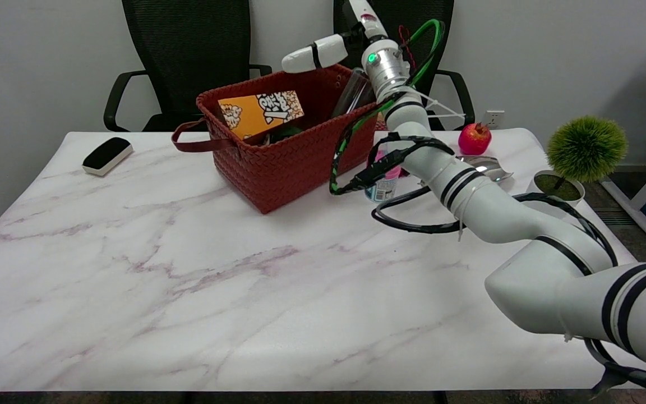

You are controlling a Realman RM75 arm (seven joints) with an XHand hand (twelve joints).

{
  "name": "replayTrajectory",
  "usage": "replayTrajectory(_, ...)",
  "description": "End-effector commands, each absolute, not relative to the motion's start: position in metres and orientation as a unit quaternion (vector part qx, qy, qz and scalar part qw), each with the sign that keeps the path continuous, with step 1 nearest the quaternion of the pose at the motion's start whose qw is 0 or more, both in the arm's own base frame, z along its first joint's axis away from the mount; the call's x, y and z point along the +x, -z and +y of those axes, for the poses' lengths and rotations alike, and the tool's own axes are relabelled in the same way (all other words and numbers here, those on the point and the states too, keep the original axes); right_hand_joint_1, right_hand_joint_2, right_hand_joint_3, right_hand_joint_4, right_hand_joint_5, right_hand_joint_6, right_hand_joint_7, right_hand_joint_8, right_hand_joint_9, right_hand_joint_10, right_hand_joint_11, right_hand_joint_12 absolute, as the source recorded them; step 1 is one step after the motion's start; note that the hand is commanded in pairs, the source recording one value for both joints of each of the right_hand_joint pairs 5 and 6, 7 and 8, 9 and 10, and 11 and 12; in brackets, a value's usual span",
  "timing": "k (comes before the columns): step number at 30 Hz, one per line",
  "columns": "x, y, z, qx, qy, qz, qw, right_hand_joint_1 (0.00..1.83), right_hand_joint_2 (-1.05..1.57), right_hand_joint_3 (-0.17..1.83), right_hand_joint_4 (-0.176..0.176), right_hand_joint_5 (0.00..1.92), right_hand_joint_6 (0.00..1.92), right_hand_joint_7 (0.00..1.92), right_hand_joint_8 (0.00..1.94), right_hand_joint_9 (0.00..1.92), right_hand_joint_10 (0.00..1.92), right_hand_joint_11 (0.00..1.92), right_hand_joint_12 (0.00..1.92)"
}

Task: Place the black water bottle into the brown storage basket.

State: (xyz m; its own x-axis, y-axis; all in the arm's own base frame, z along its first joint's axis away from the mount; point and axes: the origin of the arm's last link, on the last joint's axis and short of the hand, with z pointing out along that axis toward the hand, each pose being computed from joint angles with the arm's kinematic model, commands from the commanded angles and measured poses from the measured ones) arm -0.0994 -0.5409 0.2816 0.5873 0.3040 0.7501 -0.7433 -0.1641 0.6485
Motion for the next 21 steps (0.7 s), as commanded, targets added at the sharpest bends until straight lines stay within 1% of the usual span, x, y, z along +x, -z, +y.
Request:
replayTrajectory(1,-0.051,-0.26,-0.53,0.668,-0.451,-0.138,0.576,1.01,-0.11,0.11,0.0,0.0,0.0,0.0,0.0,0.0,0.0,0.0,0.0)
replayTrajectory(3,-0.051,-0.256,-0.523,0.674,-0.456,-0.137,0.565,0.98,-0.07,0.1,0.0,0.0,0.0,0.0,0.0,0.0,0.0,0.0,0.0)
replayTrajectory(5,-0.048,-0.252,-0.512,0.679,-0.468,-0.134,0.549,0.92,0.0,0.01,0.0,0.0,0.0,0.0,0.0,0.0,0.0,0.0,0.0)
replayTrajectory(7,-0.042,-0.247,-0.495,0.683,-0.496,-0.136,0.519,0.91,0.03,-0.02,0.0,0.0,0.0,0.0,0.0,0.0,0.0,0.0,0.0)
replayTrajectory(11,-0.047,-0.243,-0.468,0.687,-0.52,-0.144,0.486,0.85,0.11,-0.1,0.0,0.0,0.0,0.0,0.0,0.0,0.0,0.0,0.0)
replayTrajectory(15,-0.065,-0.243,-0.439,0.689,-0.528,-0.145,0.476,0.82,0.19,-0.16,0.0,0.0,0.0,0.0,0.0,0.0,0.0,0.0,0.0)
replayTrajectory(17,-0.069,-0.242,-0.426,0.69,-0.533,-0.147,0.468,0.82,0.2,-0.17,0.0,0.0,0.0,0.0,0.0,0.0,0.0,0.0,0.0)
replayTrajectory(21,-0.09,-0.242,-0.393,0.685,-0.539,-0.16,0.463,0.81,0.24,-0.17,0.0,0.0,0.0,0.0,0.0,0.0,0.0,0.0,0.0)
